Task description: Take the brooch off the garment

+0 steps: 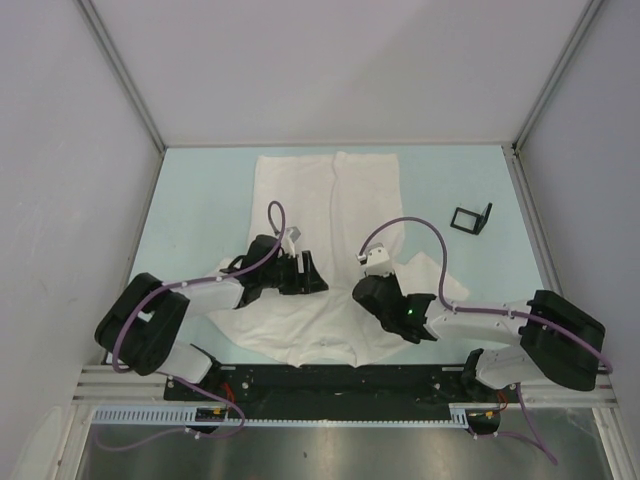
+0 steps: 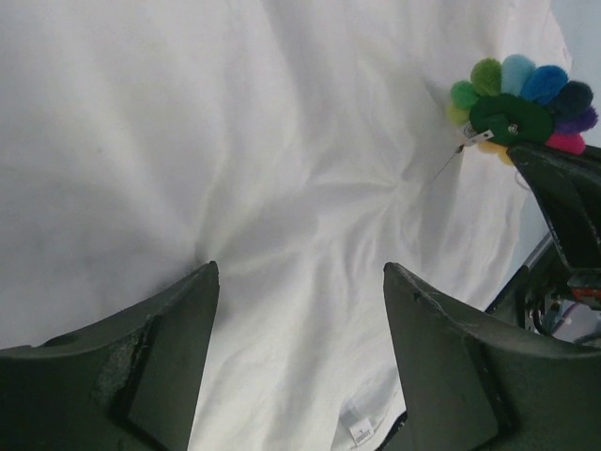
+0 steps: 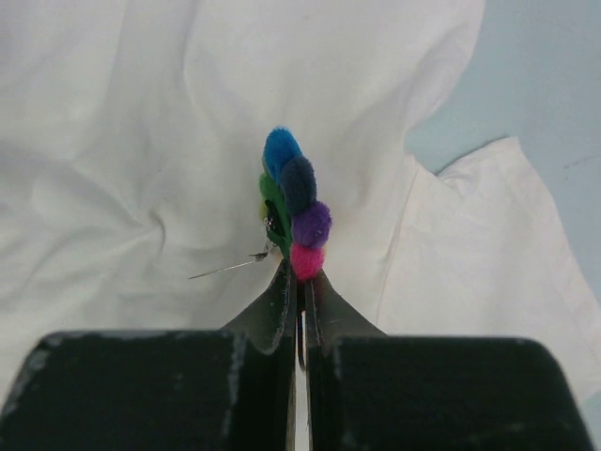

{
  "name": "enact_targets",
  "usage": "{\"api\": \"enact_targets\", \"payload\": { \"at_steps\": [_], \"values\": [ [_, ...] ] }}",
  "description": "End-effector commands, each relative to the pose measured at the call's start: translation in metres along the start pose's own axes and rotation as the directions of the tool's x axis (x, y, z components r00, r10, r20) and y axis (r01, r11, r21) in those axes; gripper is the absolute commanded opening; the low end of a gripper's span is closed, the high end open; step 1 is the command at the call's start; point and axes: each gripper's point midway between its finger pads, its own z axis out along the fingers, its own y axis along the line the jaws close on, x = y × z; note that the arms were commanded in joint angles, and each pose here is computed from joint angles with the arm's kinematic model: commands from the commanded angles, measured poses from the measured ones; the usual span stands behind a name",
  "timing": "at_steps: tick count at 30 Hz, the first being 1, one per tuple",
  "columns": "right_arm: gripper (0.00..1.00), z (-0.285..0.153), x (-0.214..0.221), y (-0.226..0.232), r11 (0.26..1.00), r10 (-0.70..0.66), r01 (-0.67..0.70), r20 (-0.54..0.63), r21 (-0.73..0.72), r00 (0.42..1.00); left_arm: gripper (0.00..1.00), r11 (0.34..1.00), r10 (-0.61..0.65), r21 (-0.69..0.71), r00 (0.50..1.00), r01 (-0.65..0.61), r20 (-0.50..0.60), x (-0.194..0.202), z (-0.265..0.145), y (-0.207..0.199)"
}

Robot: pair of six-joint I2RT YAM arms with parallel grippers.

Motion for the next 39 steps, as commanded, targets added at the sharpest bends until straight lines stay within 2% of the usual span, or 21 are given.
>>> {"api": "enact_targets", "payload": {
  "at_steps": [1,5,11,12,17,19,23,27,29,31,36,39],
  "values": [
    [0.0,-0.015,-0.028,0.0,0.997,0.071,-0.07,0.051,-0.033,0.996,0.76,0.994,0.066,0.089,0.998,-0.067,0.019,-0.021,-0.014,-0.031],
    [0.0,-0.022,-0.039,0.01,0.983,0.12,-0.112,0.045,-0.144,0.992,0.76,0.987,0.076,0.141,0.997,-0.08,0.033,-0.029,-0.026,-0.049],
    [0.0,-0.032,-0.056,0.024,0.912,0.207,-0.195,-0.007,-0.36,0.978,0.76,0.966,0.088,0.244,0.996,-0.084,-0.003,-0.025,-0.043,-0.075],
    [0.0,-0.038,-0.056,0.034,0.875,0.213,-0.208,-0.038,-0.437,0.976,0.77,0.964,0.089,0.252,0.996,-0.083,-0.01,-0.021,-0.046,-0.076],
    [0.0,-0.051,-0.068,0.039,0.747,0.261,-0.269,-0.104,-0.608,0.96,0.69,0.916,0.106,0.395,0.992,-0.073,-0.063,0.0,-0.065,-0.097],
    [0.0,-0.064,-0.069,0.046,0.677,0.256,-0.278,-0.136,-0.681,0.957,0.71,0.893,0.108,0.446,0.991,-0.063,-0.076,0.007,-0.072,-0.104],
    [0.0,-0.089,-0.072,0.058,0.538,0.237,-0.279,-0.174,-0.796,0.956,0.8,0.848,0.148,0.524,0.986,-0.085,-0.078,0.017,-0.081,-0.115],
    [0.0,-0.098,-0.079,0.067,0.462,0.244,-0.277,-0.18,-0.842,0.953,0.8,0.805,0.16,0.586,0.985,-0.092,-0.064,0.018,-0.083,-0.127],
    [0.0,-0.101,-0.079,0.071,0.433,0.243,-0.28,-0.188,-0.857,0.952,0.73,0.792,0.14,0.605,0.989,-0.084,-0.047,0.017,-0.084,-0.131],
    [0.0,-0.102,-0.078,0.072,0.425,0.242,-0.283,-0.194,-0.86,0.951,0.67,0.779,0.115,0.624,0.992,-0.059,-0.049,0.016,-0.087,-0.135],
    [0.0,-0.106,-0.076,0.076,0.392,0.237,-0.291,-0.21,-0.873,0.949,0.63,0.778,0.125,0.624,0.991,-0.071,-0.044,0.017,-0.088,-0.135],
    [0.0,-0.106,-0.075,0.077,0.385,0.232,-0.293,-0.215,-0.875,0.949,0.56,0.774,0.127,0.629,0.991,-0.074,-0.039,0.016,-0.089,-0.137]
  ]
}}
